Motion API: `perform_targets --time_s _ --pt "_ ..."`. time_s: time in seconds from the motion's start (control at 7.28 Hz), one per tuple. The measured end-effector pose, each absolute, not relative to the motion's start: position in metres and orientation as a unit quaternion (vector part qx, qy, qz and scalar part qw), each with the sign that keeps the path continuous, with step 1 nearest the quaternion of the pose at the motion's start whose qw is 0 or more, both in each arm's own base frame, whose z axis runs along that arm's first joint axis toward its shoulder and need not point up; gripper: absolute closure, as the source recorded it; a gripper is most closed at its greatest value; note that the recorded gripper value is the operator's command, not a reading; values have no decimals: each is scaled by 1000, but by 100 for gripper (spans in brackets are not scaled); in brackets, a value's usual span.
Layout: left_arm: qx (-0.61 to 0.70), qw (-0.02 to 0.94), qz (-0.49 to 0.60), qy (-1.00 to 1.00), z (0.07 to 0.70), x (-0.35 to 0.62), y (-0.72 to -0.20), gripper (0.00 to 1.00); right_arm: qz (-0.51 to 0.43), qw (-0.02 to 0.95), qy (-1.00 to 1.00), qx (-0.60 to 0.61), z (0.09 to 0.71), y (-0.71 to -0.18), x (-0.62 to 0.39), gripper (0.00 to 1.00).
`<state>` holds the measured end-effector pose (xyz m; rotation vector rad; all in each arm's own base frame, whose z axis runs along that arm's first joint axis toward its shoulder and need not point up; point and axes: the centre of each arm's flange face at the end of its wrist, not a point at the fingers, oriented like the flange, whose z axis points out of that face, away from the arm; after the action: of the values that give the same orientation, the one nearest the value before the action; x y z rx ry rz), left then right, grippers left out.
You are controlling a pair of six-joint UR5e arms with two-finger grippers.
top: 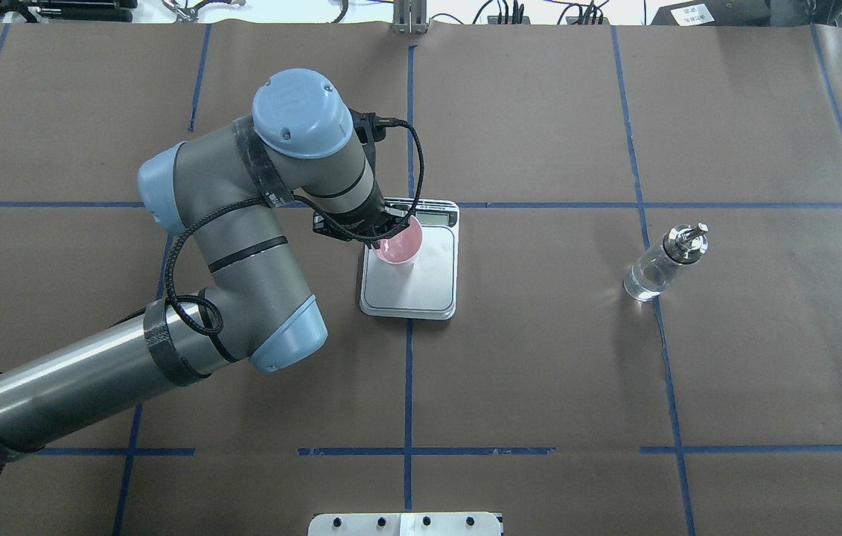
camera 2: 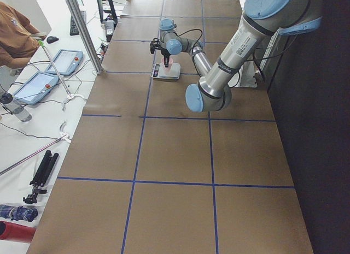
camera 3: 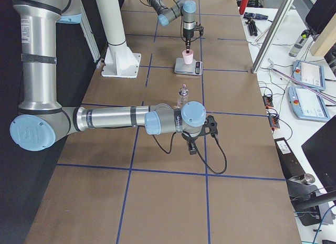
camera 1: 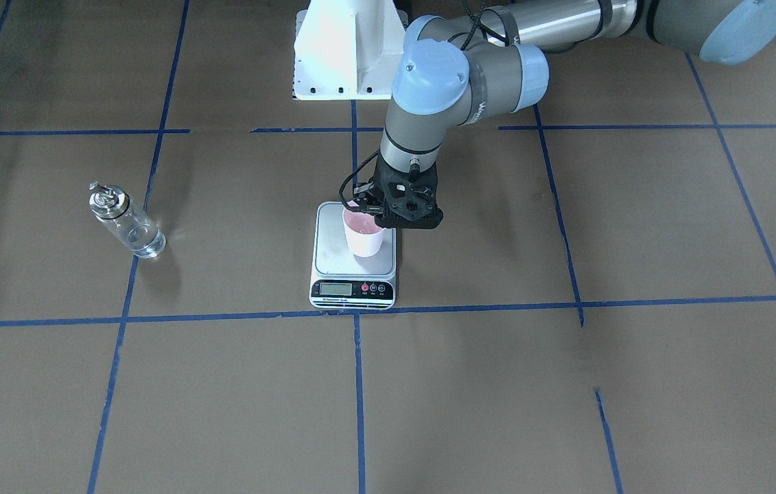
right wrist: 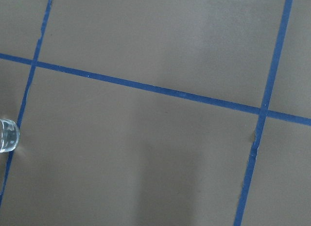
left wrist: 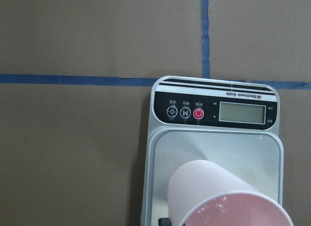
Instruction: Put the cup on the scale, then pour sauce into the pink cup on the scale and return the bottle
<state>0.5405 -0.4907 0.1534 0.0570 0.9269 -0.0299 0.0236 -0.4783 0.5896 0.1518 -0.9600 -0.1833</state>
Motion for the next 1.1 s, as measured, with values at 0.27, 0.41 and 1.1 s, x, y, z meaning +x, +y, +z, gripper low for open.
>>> perform_targets --time_s 0.27,0.41,1.1 --pt "22 898 -15 439 150 551 -493 99 -87 880 -462 71 591 -478 23 0" --pt "21 899 -15 437 151 553 -493 85 -87 879 -463 70 592 -478 23 0" --pt "14 897 -25 441 148 552 -491 27 -87 879 -463 70 591 -478 22 0"
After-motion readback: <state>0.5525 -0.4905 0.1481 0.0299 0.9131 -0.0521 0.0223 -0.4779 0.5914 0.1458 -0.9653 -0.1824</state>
